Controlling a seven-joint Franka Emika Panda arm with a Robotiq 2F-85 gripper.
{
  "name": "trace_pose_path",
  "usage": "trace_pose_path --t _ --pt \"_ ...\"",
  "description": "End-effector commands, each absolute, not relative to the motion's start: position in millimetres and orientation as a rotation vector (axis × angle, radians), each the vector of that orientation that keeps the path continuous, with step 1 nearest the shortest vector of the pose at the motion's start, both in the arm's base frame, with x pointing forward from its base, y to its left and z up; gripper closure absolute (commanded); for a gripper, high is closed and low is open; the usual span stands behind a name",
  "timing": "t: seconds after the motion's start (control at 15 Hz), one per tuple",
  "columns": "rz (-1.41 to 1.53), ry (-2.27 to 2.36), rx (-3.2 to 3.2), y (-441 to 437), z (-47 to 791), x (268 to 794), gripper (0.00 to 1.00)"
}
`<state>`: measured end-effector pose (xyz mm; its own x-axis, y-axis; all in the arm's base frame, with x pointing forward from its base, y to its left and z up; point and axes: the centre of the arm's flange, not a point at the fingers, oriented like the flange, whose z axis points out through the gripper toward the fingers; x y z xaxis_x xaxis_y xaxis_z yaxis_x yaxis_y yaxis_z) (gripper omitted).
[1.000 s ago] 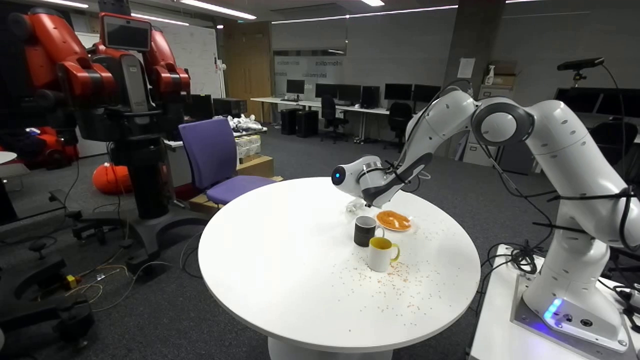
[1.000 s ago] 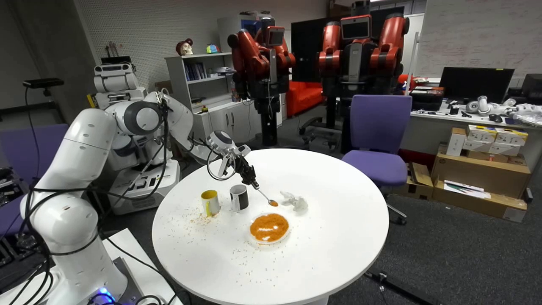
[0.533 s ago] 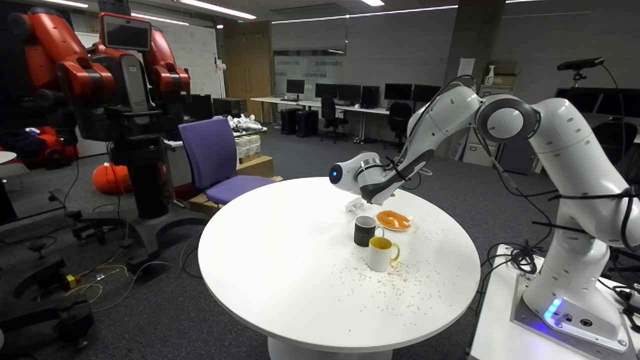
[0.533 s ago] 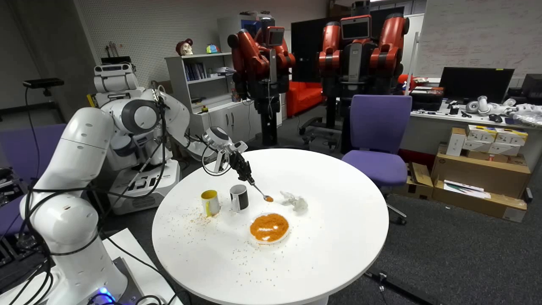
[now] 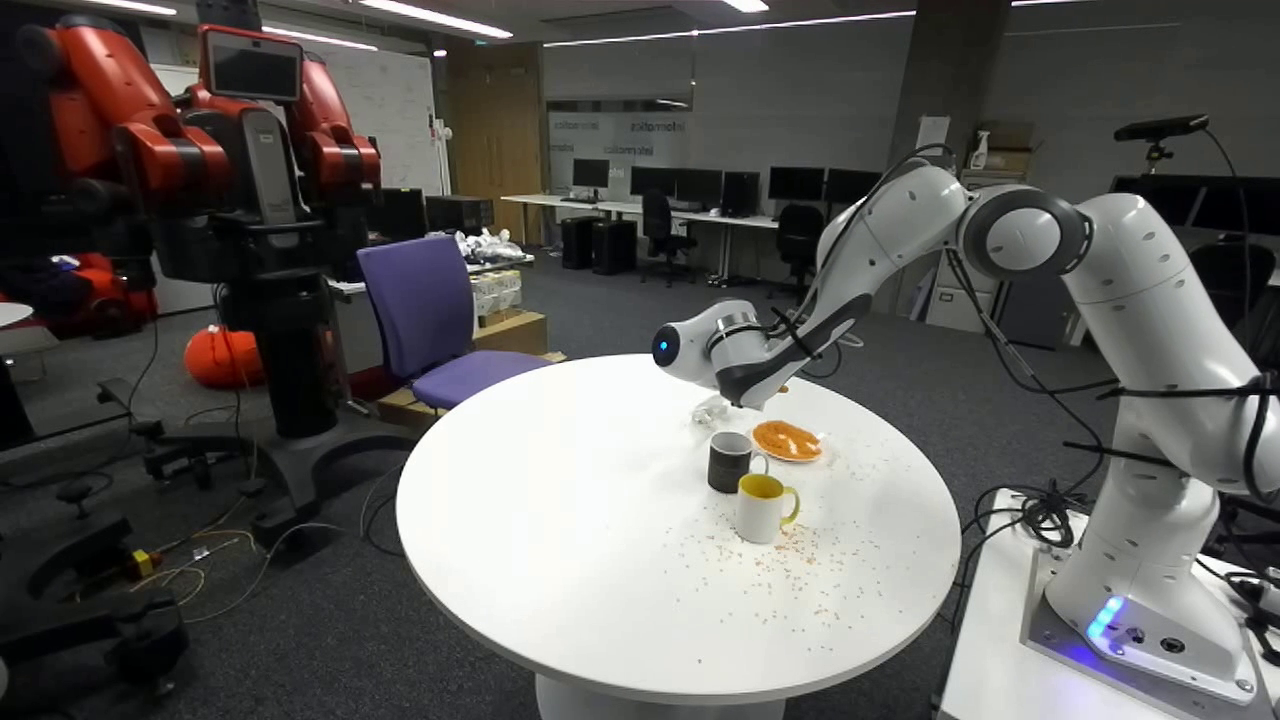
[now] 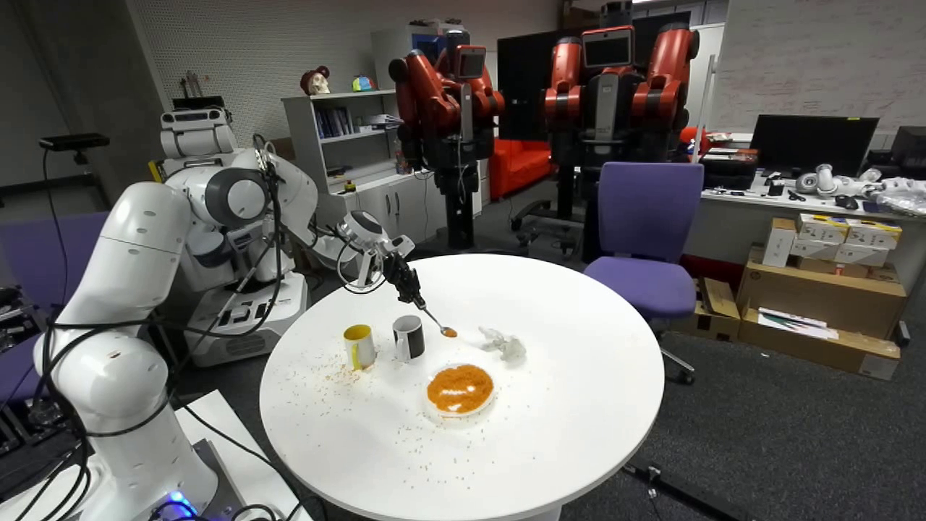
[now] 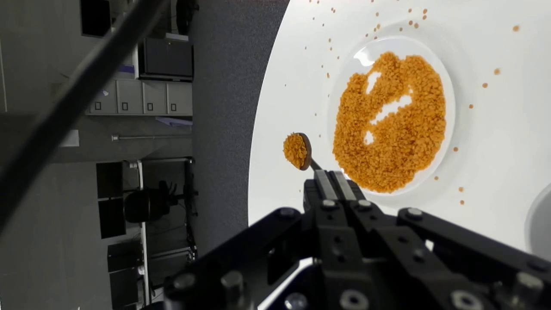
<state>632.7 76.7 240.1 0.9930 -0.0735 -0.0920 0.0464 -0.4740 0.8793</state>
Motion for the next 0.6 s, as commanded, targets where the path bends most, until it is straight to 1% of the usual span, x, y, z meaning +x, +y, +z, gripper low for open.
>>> trace_pose_path --t 0.0,0.53 --pt "-0.145 0.015 2.037 89 260 631 1.00" --pt "-0.112 0.102 2.026 126 265 642 1.00"
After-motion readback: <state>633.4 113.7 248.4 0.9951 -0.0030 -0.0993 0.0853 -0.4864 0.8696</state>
